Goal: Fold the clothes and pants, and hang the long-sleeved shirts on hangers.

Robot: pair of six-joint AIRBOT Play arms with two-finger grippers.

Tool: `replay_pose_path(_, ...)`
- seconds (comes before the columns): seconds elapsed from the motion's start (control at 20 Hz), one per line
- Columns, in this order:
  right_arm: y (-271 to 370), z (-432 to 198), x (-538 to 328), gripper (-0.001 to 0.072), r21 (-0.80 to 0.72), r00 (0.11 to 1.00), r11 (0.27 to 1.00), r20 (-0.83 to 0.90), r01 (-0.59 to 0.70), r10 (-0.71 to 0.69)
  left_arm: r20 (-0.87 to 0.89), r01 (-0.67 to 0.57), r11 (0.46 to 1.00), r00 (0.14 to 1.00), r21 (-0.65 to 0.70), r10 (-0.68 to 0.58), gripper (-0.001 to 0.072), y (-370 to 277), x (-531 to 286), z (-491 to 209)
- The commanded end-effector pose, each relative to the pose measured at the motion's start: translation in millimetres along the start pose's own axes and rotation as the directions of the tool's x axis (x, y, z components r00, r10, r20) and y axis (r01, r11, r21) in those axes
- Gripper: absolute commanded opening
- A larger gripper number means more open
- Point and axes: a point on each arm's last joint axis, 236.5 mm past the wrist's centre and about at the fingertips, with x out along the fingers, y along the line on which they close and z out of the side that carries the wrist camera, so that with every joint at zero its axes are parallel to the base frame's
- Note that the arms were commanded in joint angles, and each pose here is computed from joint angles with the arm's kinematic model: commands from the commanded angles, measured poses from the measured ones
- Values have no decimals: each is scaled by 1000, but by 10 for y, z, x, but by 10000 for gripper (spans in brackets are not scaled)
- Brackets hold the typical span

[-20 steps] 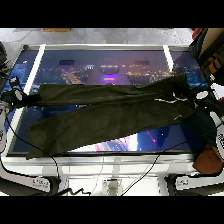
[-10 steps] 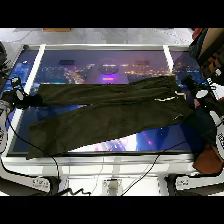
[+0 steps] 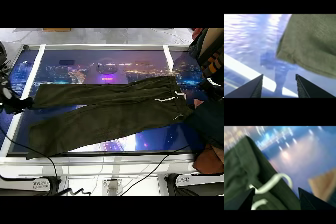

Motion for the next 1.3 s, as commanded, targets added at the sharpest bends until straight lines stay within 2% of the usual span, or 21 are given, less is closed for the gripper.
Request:
replay_pose_path(0.0, -327, -198, -194, 594, 29, 991, 999, -134, 31, -27, 20, -25, 998, 999, -60, 26, 430, 293, -594, -39)
replay_pose_path(0.15, -543, -222, -243, 594, 8, 986, 997, -149, 82, -80, -107, -67, 996, 992, -57, 61, 432, 641, -908, -491)
replay_pose_path(0.25, -620, -209, -248, 593, -20, 984, 994, -143, 106, -108, -141, -45, 997, 989, -67, 35, 443, 746, -944, -714)
replay_pose_path(0.35, -623, -210, -249, 550, -78, 984, 992, -143, 99, -109, -172, 77, 996, 981, -44, -83, 443, 616, -846, -904)
replay_pose_path(0.45, -618, -210, -247, 550, -93, 984, 991, -144, 96, -109, -203, 184, 982, 961, -35, -187, 443, 500, -675, -1091)
replay_pose_path(0.5, -619, -209, -247, 550, -97, 984, 991, -143, 96, -109, -223, 214, 977, 951, -24, -214, 463, 497, -586, -1198)
replay_pose_path(0.55, -619, -210, -246, 550, -107, 984, 990, -144, 94, -109, -243, 245, 969, 939, -25, -244, 544, 495, -499, -1305)
replay_pose_path(0.65, -619, -208, -247, 550, -118, 984, 989, -142, 92, -109, -250, 332, 943, 913, -1, -321, 559, 457, -388, -1382)
replay_pose_path(0.9, -606, -188, -243, 550, -112, 986, 990, -134, 88, -103, -216, 372, 923, 913, 96, -346, 559, 477, -40, -1283)
replay_pose_path(1.0, -606, -174, -241, 550, -111, 986, 990, -128, 89, -104, -219, 407, 910, 898, 86, -381, 558, 388, 93, -1282)
replay_pose_path(1.2, -616, -111, -235, 550, -111, 989, 989, -101, 96, -108, -187, 524, 850, 841, 52, -508, 550, 64, 291, -1212)
replay_pose_path(1.25, -616, -108, -235, 550, -111, 989, 989, -100, 97, -108, -183, 524, 850, 841, 49, -508, 479, 32, 347, -1202)
